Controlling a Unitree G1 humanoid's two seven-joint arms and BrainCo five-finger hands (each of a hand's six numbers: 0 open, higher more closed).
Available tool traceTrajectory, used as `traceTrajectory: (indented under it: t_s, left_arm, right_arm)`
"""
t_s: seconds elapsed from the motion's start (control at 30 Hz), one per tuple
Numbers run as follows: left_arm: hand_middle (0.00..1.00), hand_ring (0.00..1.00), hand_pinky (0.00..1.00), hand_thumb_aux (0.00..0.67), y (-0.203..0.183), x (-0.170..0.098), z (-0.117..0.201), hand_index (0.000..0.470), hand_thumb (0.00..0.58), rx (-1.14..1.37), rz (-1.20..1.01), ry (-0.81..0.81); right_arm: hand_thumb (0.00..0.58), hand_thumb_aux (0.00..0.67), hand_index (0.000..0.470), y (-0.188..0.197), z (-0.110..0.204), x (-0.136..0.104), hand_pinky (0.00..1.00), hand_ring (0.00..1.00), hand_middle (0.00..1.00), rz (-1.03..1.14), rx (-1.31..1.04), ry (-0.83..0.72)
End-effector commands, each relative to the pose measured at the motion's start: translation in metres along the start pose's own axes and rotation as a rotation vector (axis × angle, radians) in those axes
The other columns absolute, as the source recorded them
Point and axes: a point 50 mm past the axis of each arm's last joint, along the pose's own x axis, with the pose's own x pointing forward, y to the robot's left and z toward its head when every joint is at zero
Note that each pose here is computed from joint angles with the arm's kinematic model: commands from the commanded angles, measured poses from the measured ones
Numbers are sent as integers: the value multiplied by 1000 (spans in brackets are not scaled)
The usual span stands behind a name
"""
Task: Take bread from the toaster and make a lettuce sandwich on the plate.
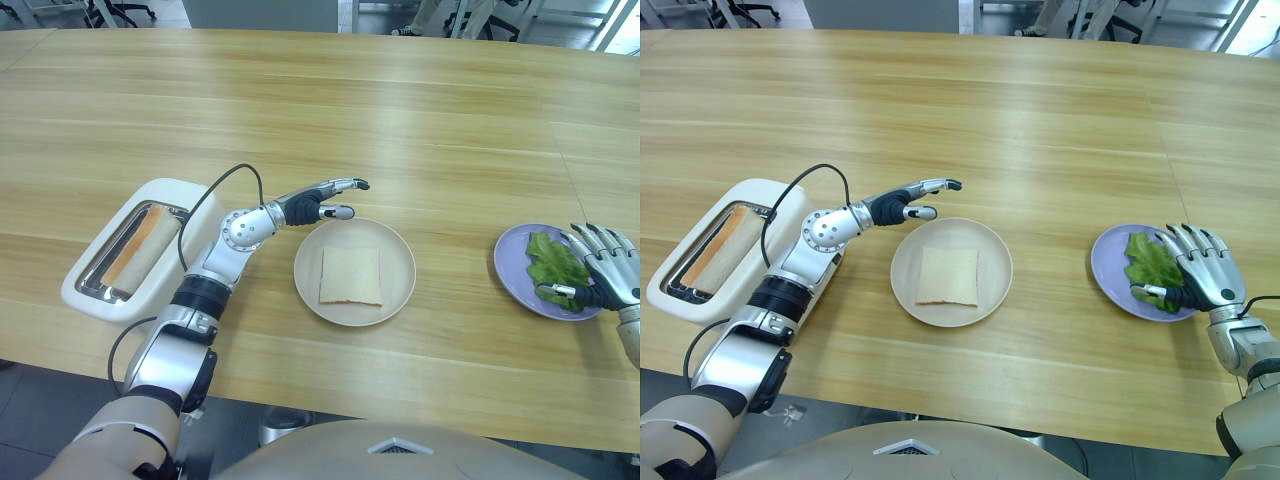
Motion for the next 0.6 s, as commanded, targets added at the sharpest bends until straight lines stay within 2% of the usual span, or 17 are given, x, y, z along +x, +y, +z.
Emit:
traceTrajectory:
  t_s: [0.03,0.23,0.6]
  left_arm:
    - [0,0,0,0,-1,-2,-3,0,0,11,-10,18]
    - [0,0,0,0,-1,-2,-3,0,0,15,-12,20]
    - [0,0,0,0,-3,-3,-3,0,0,37,-14,20]
  right_arm:
    - [0,0,0,4,-4,-4,0,0,0,63,-9,35]
    - [0,0,0,14,-4,-9,0,0,0,153,3,80]
    - [0,0,0,20,-5,-4,0,0,0,282,37,144]
